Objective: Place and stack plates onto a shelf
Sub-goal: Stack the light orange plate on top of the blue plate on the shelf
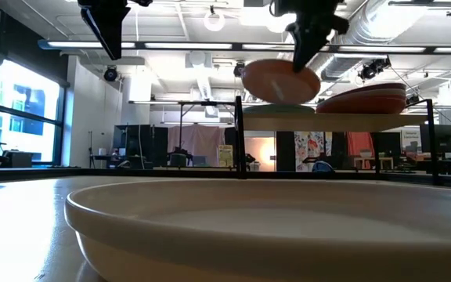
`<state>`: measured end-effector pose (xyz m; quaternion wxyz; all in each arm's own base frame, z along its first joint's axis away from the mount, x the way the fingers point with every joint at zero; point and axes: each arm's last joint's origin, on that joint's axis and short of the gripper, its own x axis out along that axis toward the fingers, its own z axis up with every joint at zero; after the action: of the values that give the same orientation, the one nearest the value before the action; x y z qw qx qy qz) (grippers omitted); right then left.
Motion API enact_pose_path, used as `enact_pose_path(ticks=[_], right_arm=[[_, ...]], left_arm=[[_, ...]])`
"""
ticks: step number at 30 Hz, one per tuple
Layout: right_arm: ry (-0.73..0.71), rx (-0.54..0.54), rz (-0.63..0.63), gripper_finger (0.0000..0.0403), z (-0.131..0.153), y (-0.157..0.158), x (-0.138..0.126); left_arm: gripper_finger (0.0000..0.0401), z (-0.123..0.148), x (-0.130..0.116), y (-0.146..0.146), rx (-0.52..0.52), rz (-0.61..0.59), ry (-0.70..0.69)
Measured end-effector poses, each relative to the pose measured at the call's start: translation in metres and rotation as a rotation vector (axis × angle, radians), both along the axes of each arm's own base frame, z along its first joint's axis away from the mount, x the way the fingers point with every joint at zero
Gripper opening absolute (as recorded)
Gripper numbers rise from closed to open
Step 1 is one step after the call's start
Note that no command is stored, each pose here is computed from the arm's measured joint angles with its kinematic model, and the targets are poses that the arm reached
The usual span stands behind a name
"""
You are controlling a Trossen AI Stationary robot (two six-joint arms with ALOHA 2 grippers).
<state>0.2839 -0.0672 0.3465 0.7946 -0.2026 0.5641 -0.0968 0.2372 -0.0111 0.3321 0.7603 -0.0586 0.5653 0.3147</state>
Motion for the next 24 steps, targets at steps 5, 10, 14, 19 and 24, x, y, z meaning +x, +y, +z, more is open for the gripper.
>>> enact_pose_path(ticks=[5,10,14,19,24], right_arm=[[0.001,0.006,0.007,0.0000,-0.011,-0.015,0.000],[-0.019,-0.002,0.024,0.0000,-0.011,-0.028,0.000],[-0.029,0.001,0.010,0.0000,-0.011,-0.040,-0.002],[0.022,0.034,-0.024,0.0000,-0.024,-0.055,0.001],[0.059,0.040,-0.014,0.0000,-0.034,-0.060,0.007]], left_arm=[[0.0131,0.000,0.000,0.000,0.000,0.000,0.000],[0.0131,0.000,0.000,0.000,0.000,0.000,0.000],[0.0131,0.000,0.000,0.000,-0.001,0.000,0.000],[0.0131,0.000,0.000,0.000,0.000,0.000,0.000],[0.0131,0.000,0.000,0.000,0.000,0.000,0.000]])
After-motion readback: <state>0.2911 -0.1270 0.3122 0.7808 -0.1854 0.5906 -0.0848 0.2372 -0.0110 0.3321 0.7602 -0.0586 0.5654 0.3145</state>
